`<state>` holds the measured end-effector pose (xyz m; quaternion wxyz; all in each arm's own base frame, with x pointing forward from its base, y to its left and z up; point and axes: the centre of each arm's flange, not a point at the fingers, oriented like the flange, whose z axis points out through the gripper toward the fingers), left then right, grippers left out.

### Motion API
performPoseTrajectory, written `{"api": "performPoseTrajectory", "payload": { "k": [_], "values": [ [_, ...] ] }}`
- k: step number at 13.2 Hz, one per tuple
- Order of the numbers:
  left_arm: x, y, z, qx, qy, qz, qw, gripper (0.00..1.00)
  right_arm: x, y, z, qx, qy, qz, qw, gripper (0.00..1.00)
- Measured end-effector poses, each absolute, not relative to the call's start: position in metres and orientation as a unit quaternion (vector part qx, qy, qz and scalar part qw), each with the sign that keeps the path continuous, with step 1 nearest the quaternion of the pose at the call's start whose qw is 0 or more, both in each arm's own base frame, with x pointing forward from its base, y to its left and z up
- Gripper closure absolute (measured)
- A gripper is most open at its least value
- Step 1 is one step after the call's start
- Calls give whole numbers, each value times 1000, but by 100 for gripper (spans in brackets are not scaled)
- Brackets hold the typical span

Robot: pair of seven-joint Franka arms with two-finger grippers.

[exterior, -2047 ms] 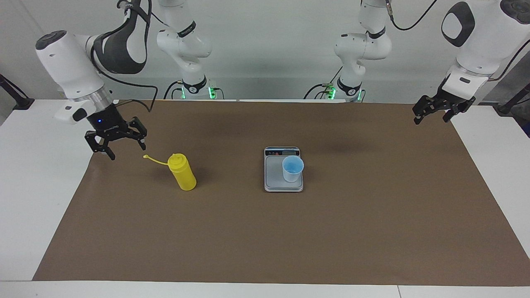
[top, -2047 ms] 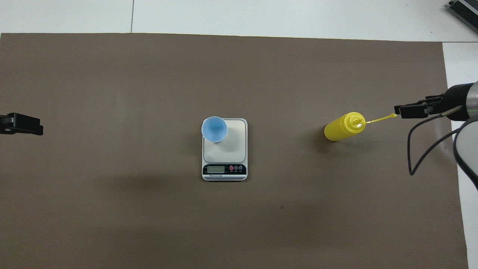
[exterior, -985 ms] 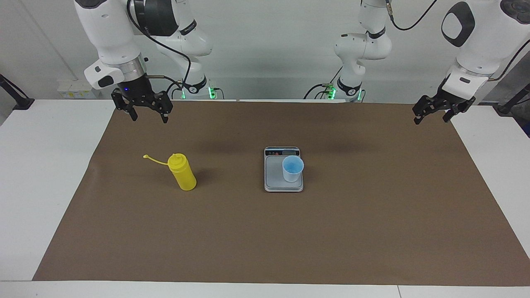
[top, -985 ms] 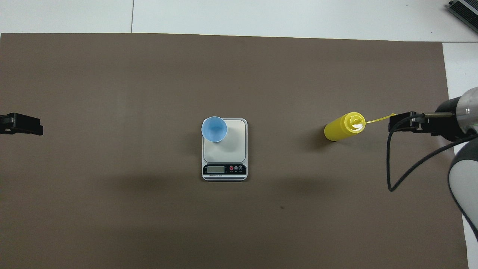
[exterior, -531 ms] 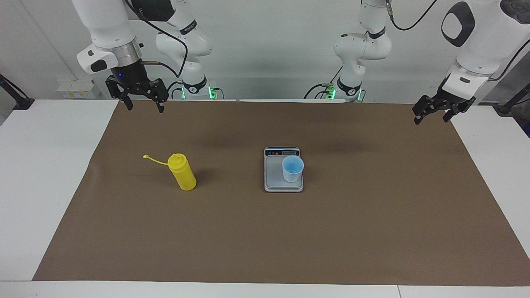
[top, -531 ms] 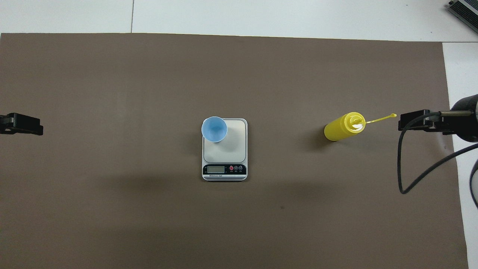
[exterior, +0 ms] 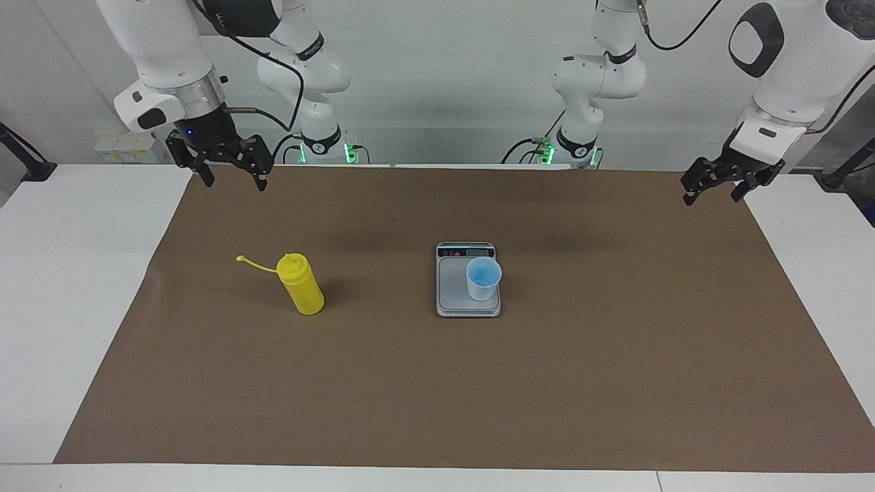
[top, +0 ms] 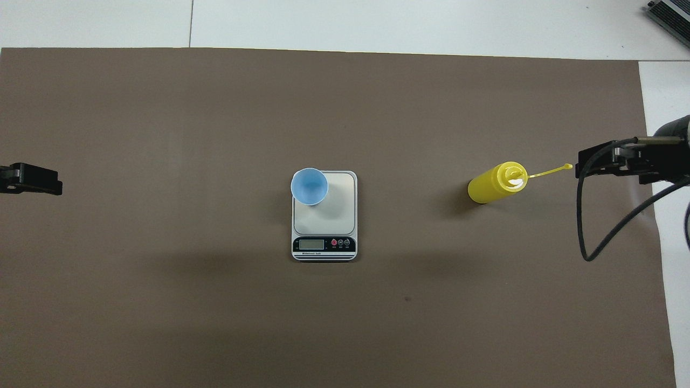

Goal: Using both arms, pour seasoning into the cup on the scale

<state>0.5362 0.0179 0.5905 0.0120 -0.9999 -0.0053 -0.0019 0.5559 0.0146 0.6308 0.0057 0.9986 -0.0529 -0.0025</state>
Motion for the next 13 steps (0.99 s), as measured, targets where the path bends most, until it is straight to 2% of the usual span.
{"api": "performPoseTrajectory", "payload": {
  "k": [13],
  "values": [
    [536,17,590,-1000,-4,-2,12,0,552,15,624,998,-53,-15,7,0]
  ]
}}
